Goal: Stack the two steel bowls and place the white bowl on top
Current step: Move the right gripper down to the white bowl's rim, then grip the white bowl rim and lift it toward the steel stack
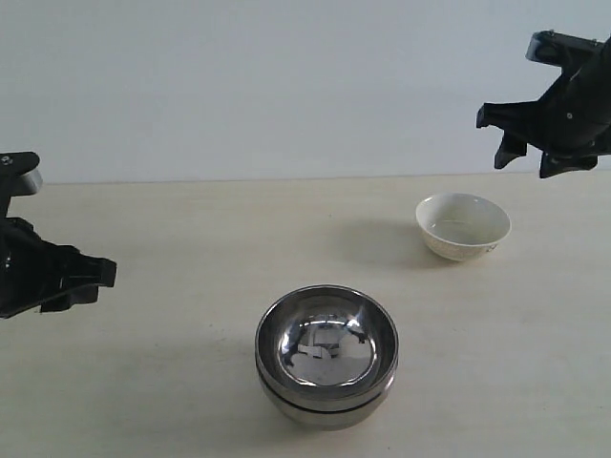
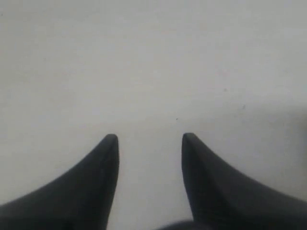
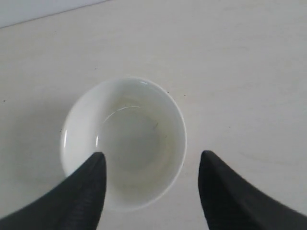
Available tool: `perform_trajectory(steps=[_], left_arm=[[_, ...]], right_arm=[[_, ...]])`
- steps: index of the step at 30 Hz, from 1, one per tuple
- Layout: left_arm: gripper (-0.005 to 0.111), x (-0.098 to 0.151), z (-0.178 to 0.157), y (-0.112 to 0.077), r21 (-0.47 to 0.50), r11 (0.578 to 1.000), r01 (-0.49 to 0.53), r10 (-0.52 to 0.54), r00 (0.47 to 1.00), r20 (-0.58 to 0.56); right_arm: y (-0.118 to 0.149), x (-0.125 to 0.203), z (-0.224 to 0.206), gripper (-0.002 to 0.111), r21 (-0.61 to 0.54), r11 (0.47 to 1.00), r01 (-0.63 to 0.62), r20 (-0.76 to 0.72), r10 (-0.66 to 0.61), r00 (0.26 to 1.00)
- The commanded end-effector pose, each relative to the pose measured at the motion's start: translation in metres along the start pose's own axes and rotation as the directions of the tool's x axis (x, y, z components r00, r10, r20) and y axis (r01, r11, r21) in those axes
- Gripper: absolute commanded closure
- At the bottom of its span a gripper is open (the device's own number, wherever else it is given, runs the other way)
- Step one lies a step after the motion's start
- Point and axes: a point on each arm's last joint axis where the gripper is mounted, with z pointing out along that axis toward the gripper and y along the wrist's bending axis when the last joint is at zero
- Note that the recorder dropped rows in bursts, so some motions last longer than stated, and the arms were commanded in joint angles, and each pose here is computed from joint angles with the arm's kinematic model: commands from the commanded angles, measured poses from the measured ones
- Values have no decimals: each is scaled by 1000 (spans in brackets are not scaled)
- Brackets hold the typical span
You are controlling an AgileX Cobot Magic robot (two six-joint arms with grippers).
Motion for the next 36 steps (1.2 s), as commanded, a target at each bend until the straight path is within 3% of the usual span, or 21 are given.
perform_trajectory(steps=[1,5,12,21,22,26,27,36], left_arm=[[66,-1,16,-1,3,1000,-9,9,1000,1],[66,-6,24,-1,1,999,-43,43,999,-10],[66,-11,25,-2,4,998,-59,58,998,23],[66,-12,25,-2,4,997,-76,76,997,34],[66,-12,25,-2,4,997,-76,76,997,34],[66,-11,25,-2,4,997,-77,77,997,31],[66,-11,25,-2,4,997,-77,77,997,31],[66,-10,26,-2,4,997,-77,77,997,25]], right_arm=[[-4,-4,28,57,-15,1000,9,-28,-9,1000],[-4,-3,55,57,-53,999,11,-38,-13,999],[-17,-6,71,57,-11,999,38,-32,-38,999],[-24,12,109,57,-3,999,54,-96,-54,994],[-25,12,110,60,-2,999,53,-99,-53,994],[-25,13,110,103,-5,998,58,-107,-58,993],[-25,14,110,108,-7,998,69,-112,-69,991],[-20,14,100,108,-31,998,56,-151,-60,987]])
